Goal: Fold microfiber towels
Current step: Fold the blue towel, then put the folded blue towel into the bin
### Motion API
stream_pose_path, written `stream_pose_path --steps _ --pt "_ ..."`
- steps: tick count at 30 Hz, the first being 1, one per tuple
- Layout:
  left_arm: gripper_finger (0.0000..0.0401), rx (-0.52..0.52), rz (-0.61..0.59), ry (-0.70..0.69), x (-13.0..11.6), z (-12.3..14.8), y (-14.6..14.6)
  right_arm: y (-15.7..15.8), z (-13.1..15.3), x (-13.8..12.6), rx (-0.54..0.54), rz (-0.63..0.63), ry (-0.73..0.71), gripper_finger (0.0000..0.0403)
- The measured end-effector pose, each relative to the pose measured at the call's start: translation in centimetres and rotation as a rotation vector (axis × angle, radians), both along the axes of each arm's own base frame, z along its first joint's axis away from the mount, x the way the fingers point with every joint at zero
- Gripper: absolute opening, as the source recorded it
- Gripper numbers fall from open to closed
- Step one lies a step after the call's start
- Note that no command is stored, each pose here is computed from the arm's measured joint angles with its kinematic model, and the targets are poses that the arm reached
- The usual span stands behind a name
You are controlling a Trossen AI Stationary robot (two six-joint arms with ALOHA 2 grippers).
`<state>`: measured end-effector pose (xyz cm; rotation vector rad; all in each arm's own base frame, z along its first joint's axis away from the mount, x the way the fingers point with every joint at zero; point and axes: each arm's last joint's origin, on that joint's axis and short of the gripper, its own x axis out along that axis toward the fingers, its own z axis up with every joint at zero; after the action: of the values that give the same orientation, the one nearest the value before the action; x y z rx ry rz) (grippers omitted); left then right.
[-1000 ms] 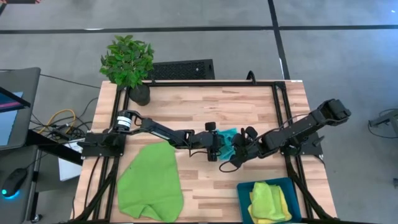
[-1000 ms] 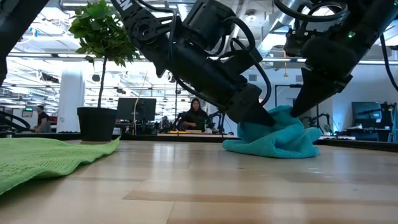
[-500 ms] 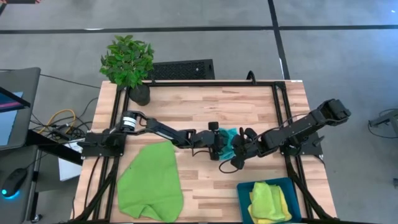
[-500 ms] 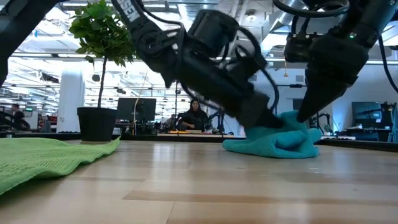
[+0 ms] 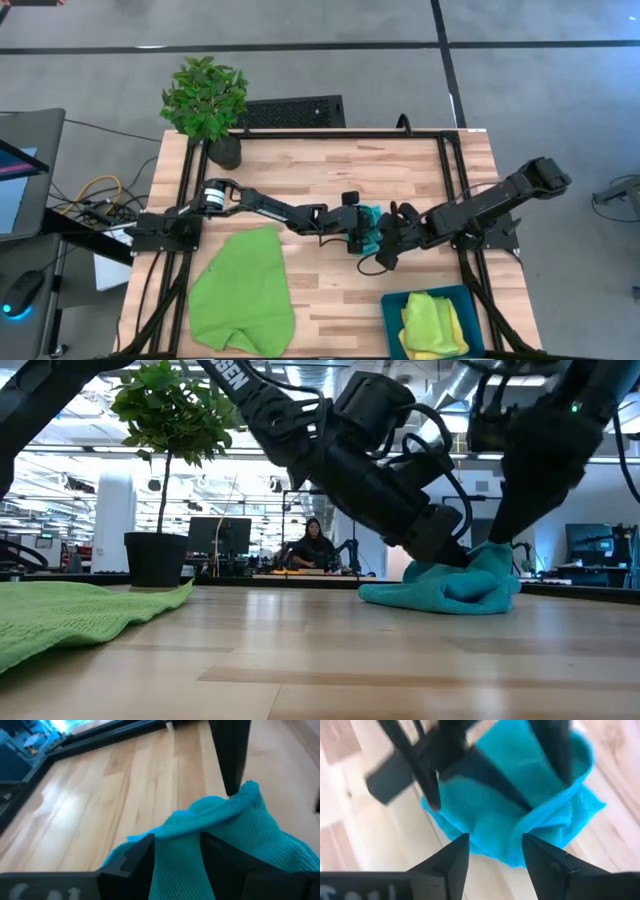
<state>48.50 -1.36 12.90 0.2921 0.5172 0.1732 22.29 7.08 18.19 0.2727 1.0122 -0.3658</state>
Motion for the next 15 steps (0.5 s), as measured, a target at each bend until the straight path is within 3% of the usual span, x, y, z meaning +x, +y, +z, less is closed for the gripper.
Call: stream_pose_path --steps 7,15 --pt "0.0151 -0.004 0.014 0.072 0.4 1.8 -0.5 -0.5 2.8 -1.3 -0.005 0.051 -0.109 0.0210" --pt "0.0151 0.005 0.055 0.121 -1.7 6.7 -1.8 1.4 3.3 -2.3 -0.175 0.430 -0.089 0.0196"
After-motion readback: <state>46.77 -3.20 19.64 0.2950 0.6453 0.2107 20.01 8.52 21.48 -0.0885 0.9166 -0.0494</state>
